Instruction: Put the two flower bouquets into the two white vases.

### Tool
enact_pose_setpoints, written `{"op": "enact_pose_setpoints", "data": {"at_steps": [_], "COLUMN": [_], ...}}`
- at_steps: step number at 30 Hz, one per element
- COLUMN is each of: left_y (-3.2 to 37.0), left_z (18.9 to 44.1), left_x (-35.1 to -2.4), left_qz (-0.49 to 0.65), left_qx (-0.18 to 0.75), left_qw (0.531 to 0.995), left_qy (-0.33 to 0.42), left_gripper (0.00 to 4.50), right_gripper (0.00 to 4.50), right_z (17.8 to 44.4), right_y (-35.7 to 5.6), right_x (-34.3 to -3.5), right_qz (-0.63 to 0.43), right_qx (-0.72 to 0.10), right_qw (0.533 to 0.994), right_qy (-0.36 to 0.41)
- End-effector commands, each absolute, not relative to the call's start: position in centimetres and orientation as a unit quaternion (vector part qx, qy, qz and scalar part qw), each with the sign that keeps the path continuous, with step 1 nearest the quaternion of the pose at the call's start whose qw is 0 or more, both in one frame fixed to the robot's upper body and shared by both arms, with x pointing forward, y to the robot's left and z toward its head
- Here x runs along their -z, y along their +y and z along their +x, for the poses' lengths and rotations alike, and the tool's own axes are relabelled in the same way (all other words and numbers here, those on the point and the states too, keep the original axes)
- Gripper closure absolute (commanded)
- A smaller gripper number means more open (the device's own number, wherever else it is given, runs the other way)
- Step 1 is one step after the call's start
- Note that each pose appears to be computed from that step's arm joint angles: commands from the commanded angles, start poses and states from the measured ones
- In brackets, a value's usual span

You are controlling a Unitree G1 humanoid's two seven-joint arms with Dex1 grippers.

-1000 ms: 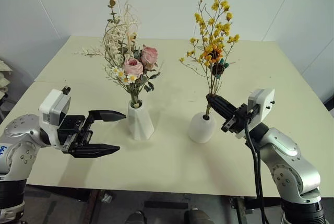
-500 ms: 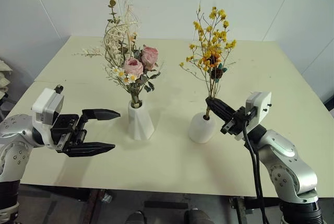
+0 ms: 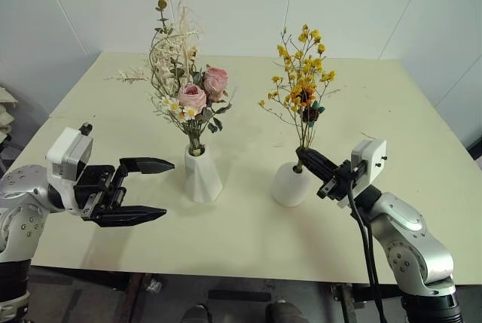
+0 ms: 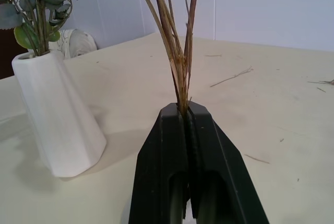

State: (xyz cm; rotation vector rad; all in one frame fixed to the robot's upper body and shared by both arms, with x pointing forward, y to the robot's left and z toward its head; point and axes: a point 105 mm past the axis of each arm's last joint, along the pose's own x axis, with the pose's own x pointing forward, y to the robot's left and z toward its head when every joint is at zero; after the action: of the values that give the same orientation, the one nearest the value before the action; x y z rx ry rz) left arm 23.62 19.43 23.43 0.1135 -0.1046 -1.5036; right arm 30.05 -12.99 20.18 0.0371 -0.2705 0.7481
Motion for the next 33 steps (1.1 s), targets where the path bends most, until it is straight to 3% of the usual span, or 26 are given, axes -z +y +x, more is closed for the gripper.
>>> {"op": "enact_pose_setpoints", "data": {"at_steps": [1, 7, 16, 20, 30, 33], "left_y": [18.9, 18.5, 18.0, 18.0, 17.8, 17.9], "left_z": [23.3, 23.8, 23.8, 23.9, 24.1, 24.2], "left_x": [-23.9, -25.1, -24.8, -24.8, -24.7, -24.7], "left_qz": [0.058, 0.051, 0.039, 0.040, 0.042, 0.042], "left_qx": [0.690, 0.679, 0.679, 0.680, 0.682, 0.681], "left_qw": [0.719, 0.723, 0.723, 0.723, 0.721, 0.722], "left_qy": [-0.062, -0.117, -0.117, -0.117, -0.116, -0.116], "left_gripper": [0.00, 0.00, 0.00, 0.00, 0.00, 0.00], "right_gripper": [4.48, 4.48, 4.48, 3.49, 0.05, 0.05], "right_z": [29.5, 29.5, 29.4, 29.5, 28.3, 27.5], "right_y": [-12.6, -12.6, -12.5, -12.6, -12.9, -13.2], "right_x": [-21.0, -20.9, -20.9, -20.9, -21.1, -21.1], "right_qz": [0.014, 0.015, 0.017, 0.018, 0.003, -0.010], "right_qx": [-0.373, -0.373, -0.376, -0.374, -0.385, -0.397], "right_qw": [0.915, 0.915, 0.914, 0.915, 0.911, 0.908], "right_qy": [-0.153, -0.152, -0.151, -0.151, -0.145, -0.134]}}
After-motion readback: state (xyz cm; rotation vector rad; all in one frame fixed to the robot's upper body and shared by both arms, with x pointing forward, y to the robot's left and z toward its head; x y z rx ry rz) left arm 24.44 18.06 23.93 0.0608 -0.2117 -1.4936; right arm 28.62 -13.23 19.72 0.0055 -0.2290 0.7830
